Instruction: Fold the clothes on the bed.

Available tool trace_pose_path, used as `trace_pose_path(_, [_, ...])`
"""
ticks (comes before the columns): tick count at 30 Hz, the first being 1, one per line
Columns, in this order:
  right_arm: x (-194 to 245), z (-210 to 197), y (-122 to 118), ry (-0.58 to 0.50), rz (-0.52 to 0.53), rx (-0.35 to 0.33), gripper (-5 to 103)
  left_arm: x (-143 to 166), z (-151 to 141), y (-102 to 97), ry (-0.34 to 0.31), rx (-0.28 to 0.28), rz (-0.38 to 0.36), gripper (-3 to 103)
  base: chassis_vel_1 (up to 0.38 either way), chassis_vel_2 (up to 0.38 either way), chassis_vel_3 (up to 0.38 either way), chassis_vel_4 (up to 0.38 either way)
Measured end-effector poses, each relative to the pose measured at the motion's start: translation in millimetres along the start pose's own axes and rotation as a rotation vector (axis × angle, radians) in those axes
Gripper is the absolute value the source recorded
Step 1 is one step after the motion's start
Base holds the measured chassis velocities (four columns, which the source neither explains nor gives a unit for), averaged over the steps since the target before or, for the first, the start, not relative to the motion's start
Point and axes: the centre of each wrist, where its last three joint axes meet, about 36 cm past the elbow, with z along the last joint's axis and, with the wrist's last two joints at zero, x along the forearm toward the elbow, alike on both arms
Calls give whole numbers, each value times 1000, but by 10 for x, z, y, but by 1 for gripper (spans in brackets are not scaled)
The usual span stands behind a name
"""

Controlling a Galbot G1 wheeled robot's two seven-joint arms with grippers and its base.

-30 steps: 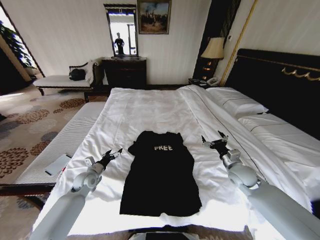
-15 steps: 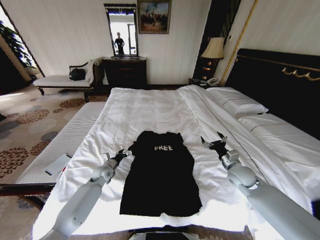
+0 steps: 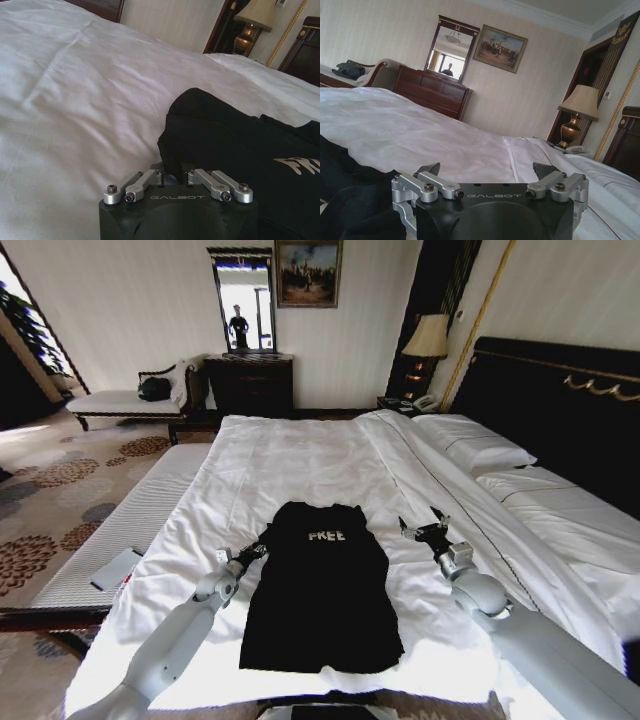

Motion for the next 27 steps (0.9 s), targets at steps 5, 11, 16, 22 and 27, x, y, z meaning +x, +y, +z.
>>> trace_pose_path(5, [13, 8, 8, 6, -2, 3, 100, -10, 14, 12, -9, 3, -5, 4, 0, 0, 0, 0])
trace_pose_path(11, [45, 8, -26, 12, -2, 14, 100, -25, -59, 47, -29, 7, -12, 0, 0, 0, 0, 0])
trace_pose_path(16, [42, 7, -27, 12, -2, 14, 100, 37, -166, 180, -48, -11, -34, 0, 0, 0, 0, 0])
trace_pose_path(22, [38, 22, 14, 20, -14, 14, 100, 52, -442, 241, -102, -11, -35, 0, 0, 0, 0, 0])
trace_pose_path(27, [-4, -1, 26, 19, -24, 17, 100, -23, -664, -14, -139, -57, 34, 0, 0, 0, 0, 0])
